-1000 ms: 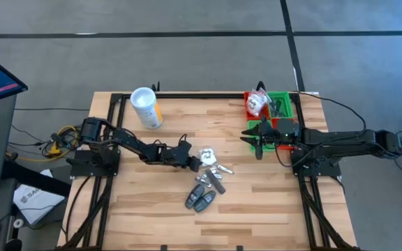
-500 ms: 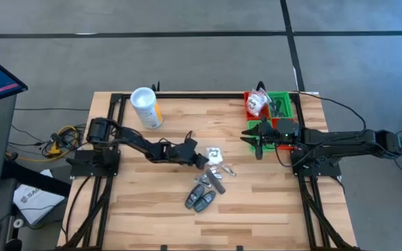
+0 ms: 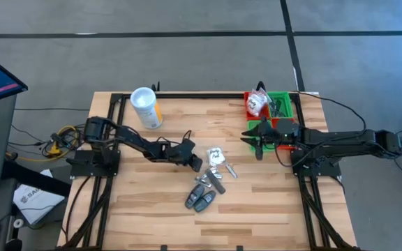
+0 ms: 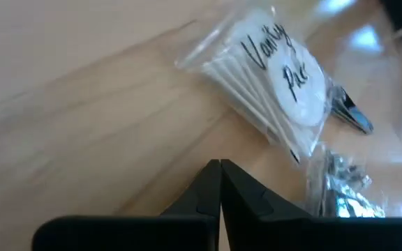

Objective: Pick & Place Travel size toiletries
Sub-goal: Put the white cotton pack into the top red bin

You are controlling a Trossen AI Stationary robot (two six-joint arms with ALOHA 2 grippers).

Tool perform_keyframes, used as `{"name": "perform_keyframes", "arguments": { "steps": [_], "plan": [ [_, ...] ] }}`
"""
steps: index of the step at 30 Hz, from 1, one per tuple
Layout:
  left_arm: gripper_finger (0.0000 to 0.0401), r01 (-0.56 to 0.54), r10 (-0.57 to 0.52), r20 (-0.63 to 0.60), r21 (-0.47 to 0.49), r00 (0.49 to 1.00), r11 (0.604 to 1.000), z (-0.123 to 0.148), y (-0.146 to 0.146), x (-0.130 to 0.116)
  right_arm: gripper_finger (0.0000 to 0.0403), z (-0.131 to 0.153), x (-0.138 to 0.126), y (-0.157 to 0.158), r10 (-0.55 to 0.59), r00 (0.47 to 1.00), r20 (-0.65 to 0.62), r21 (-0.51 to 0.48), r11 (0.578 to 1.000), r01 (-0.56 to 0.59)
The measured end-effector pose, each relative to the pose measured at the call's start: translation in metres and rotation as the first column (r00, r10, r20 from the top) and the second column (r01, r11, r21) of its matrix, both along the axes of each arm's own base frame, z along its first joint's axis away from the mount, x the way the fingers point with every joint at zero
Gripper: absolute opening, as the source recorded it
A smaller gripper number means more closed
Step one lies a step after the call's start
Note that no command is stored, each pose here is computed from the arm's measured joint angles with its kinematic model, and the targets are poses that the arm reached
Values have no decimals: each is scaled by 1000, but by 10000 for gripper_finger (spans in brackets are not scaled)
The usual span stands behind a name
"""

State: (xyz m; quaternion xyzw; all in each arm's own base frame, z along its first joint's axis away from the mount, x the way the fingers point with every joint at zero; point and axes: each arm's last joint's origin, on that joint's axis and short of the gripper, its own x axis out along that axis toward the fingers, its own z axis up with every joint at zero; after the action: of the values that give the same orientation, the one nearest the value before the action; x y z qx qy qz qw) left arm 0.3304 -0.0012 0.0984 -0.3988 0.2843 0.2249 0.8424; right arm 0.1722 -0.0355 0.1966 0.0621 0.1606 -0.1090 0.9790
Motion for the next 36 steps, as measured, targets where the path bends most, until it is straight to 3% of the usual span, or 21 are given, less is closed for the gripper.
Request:
{"name": "perform_keyframes", "arguments": {
  "steps": [6, 15, 26, 36],
  "plan": [
    [3, 18, -19, 40, 21, 999, 1000, 9, -1, 2, 104, -11, 1, 0, -14, 996, -83, 81, 997, 21],
    [4, 33, -35, 51, 43, 998, 999, 10, 0, 3, 104, -35, 24, -1, 56, 989, -135, 188, 982, -30],
    [4, 50, -54, 66, 68, 996, 996, 12, 0, 5, 104, -65, 59, -3, 74, 955, -288, 389, 920, 46],
    [4, 62, -70, 78, 94, 994, 994, 14, 0, 6, 104, -73, 71, -4, 132, 960, -249, 505, 863, 13]
  ]
}}
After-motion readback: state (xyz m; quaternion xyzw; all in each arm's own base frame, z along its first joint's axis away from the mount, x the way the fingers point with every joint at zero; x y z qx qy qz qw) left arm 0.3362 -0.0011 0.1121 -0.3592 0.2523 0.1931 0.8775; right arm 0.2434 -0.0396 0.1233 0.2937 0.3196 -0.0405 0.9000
